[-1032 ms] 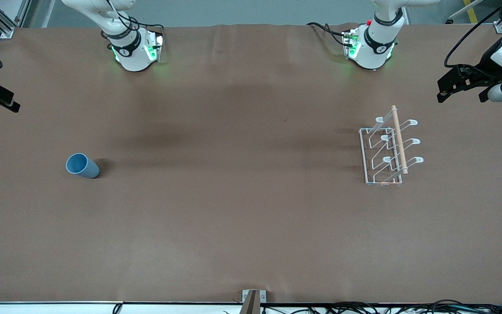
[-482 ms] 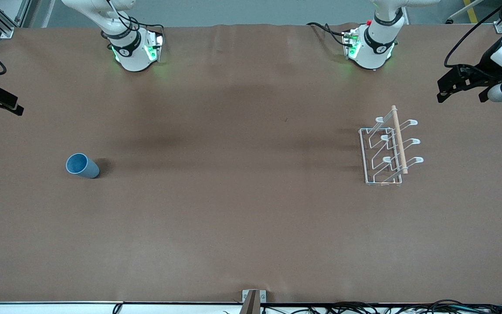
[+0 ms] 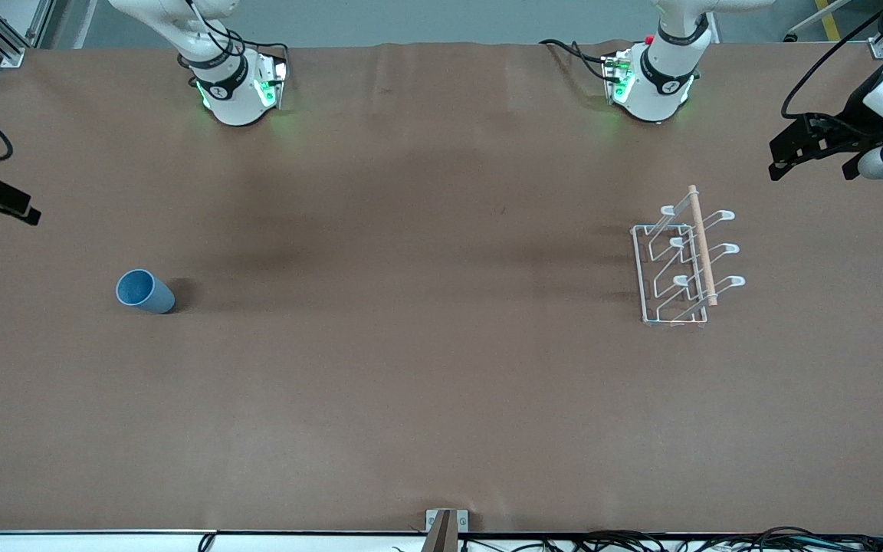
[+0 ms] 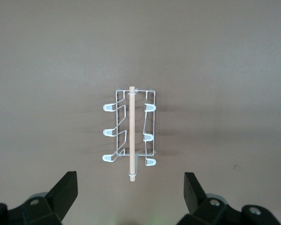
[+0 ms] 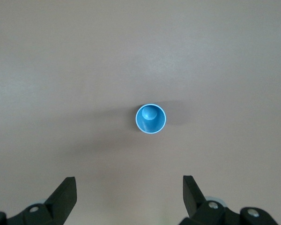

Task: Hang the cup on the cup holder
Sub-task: 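Reach the right gripper down to the blue cup and grasp it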

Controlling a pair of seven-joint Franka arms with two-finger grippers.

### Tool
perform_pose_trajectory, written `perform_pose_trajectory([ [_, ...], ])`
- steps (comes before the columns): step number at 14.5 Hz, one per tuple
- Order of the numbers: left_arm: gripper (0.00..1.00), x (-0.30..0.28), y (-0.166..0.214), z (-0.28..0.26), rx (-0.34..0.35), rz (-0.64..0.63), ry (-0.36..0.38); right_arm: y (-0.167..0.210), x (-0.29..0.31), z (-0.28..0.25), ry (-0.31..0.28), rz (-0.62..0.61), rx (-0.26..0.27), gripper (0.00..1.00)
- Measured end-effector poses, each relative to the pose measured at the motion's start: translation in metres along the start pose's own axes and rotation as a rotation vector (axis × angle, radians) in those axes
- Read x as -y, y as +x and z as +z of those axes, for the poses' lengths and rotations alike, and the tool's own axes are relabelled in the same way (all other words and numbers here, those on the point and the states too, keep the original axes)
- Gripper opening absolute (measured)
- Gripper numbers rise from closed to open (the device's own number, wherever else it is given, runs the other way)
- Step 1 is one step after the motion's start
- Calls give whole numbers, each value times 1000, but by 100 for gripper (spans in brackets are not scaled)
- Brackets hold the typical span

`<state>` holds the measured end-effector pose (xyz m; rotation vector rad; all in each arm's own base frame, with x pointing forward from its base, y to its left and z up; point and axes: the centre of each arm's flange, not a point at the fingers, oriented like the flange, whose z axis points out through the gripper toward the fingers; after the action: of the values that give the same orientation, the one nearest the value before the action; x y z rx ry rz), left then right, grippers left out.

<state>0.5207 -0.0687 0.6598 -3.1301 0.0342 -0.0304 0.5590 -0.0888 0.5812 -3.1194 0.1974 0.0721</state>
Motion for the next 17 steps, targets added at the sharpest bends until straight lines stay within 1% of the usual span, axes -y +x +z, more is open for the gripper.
perform_pose_trajectory([
  [2,100,0,0,0,0,0,0,14,-4,31,-2,8,15,100],
  [6,100,0,0,0,0,0,0,42,-30,110,-5,47,98,100],
  [7,100,0,0,0,0,0,0,49,-37,133,-6,51,105,100],
  [9,100,0,0,0,0,0,0,58,-51,183,-8,39,89,100],
  [10,100,0,0,0,1,0,0,59,-58,210,-9,32,85,100],
  [12,100,0,1,0,1,0,0,54,-65,253,-8,29,108,100],
  [13,100,0,1,1,1,0,0,52,-66,268,-7,29,125,100],
  [15,100,0,1,1,2,0,0,52,-66,290,-7,20,140,100],
  [17,100,0,1,2,3,1,0,51,-71,308,-3,2,160,98],
])
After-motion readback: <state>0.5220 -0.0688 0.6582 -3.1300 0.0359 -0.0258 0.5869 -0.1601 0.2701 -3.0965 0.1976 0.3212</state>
